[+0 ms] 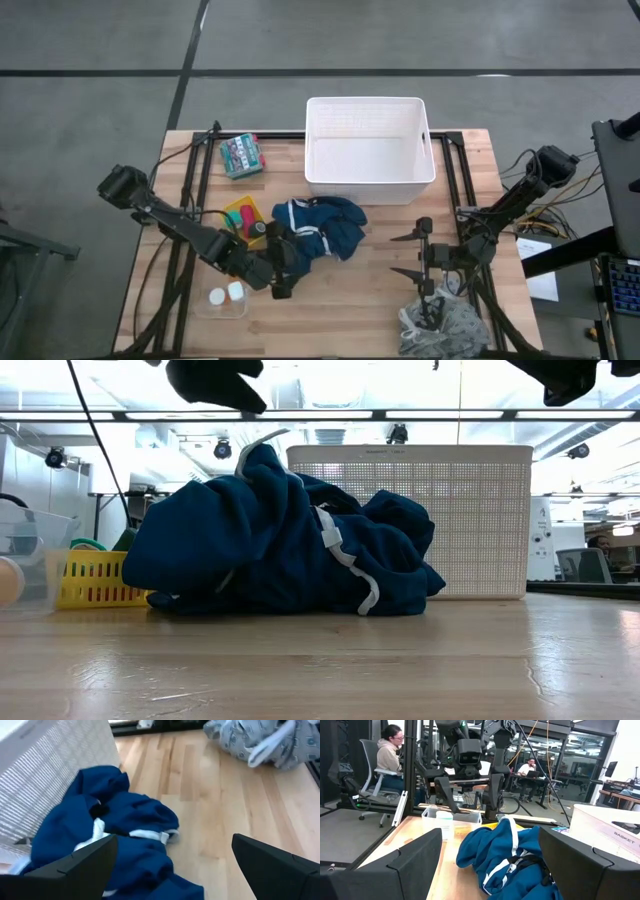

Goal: Pick & place medical supplies in basket/bin
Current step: Put the dark blue patient gown into the white bin

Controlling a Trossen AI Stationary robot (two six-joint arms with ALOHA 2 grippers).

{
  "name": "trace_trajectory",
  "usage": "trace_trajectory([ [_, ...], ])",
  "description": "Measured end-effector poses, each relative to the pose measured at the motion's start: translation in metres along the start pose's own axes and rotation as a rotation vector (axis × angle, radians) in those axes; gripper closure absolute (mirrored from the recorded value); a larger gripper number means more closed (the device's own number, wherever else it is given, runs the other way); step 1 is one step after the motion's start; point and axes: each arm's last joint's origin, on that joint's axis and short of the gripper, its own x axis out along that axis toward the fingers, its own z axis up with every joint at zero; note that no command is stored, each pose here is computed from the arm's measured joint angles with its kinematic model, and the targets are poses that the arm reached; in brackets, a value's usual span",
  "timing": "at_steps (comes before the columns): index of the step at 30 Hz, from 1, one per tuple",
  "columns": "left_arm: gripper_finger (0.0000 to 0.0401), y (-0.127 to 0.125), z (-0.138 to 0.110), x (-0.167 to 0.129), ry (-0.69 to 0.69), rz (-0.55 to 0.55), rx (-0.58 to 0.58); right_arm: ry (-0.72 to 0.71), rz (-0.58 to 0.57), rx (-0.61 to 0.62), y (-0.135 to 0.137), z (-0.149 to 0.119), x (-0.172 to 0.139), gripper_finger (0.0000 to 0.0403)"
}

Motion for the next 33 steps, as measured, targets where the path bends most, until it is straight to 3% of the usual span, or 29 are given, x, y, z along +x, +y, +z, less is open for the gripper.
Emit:
trace_trajectory([
  [15, 0.0013, -0.002, 0.007, -0.003, 0.005, -0.035, -0.075, 0.0, 0.0, -0.001, 0.0, 0.0, 0.0, 0.0076],
  [22, 0.002, -0.02, 0.014, 0.022, 0.001, 0.093, -0.043, 0.0, 0.0, -0.001, 0.0, 0.0, 0.0, 0.0076],
  [26, 0.0022, -0.037, 0.023, 0.041, 0.03, 0.124, 0.03, 0.001, 0.0, -0.003, 0.0, 0.0, 0.0, 0.0076],
  [33, 0.0022, -0.064, 0.05, 0.046, 0.066, 0.218, 0.036, 0.001, 0.0, -0.001, 0.0, 0.0, 0.0, 0.0076],
])
